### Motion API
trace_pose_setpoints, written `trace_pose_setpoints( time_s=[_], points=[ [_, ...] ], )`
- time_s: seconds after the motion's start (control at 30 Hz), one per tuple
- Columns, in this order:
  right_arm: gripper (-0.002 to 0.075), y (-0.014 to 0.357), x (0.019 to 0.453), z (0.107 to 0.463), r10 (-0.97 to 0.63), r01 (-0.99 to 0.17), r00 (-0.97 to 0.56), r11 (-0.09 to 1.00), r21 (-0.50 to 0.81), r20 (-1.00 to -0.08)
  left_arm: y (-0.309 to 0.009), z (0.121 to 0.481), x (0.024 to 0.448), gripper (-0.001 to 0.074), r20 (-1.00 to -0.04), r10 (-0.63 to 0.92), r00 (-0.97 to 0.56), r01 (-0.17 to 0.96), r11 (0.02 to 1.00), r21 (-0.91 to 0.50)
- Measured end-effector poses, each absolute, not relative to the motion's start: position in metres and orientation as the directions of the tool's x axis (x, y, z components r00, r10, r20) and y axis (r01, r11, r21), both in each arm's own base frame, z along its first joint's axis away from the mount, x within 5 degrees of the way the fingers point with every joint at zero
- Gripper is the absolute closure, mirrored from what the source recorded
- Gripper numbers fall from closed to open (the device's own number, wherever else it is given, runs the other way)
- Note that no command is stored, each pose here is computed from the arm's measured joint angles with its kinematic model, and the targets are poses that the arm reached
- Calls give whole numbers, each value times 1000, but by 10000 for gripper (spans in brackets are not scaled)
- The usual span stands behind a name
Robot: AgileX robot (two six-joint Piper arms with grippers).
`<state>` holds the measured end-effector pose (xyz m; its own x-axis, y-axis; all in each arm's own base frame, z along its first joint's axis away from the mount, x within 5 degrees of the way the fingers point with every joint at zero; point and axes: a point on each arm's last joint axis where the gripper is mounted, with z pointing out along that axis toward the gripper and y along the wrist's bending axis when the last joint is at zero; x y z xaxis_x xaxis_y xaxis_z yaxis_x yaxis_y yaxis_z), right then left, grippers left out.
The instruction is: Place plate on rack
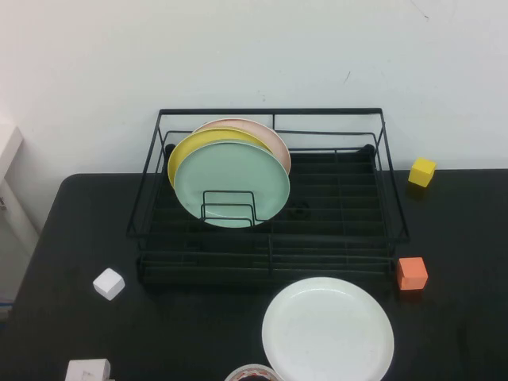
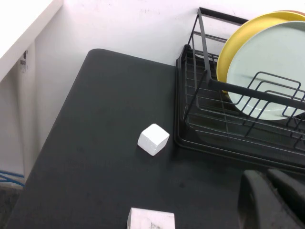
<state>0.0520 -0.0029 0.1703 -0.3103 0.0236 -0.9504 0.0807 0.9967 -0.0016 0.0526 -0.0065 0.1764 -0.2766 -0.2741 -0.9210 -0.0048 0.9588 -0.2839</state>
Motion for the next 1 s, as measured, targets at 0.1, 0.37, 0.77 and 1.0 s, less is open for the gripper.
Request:
trace_pose_setpoints(
  time_s=[0.1,0.37,0.77,1.0],
  points=[
    [728,-3,52,170,24,81,-310,997,-2,-950,-7,176,53,736,-922,-272,-277,-4,959,-282],
    [728,-3,52,170,24,81,-310,997,-2,-950,-7,176,53,736,-924,-265,-277,-2,962,-275],
    [728,-3,52,170,22,81,-310,997,-3,-950,-7,176,53,736,-925,-261,-277,-1,963,-271],
    [728,-3,52,170,18,81,-311,997,-7,-950,-7,176,53,736,-925,-261,-277,-1,963,-271]
  ],
)
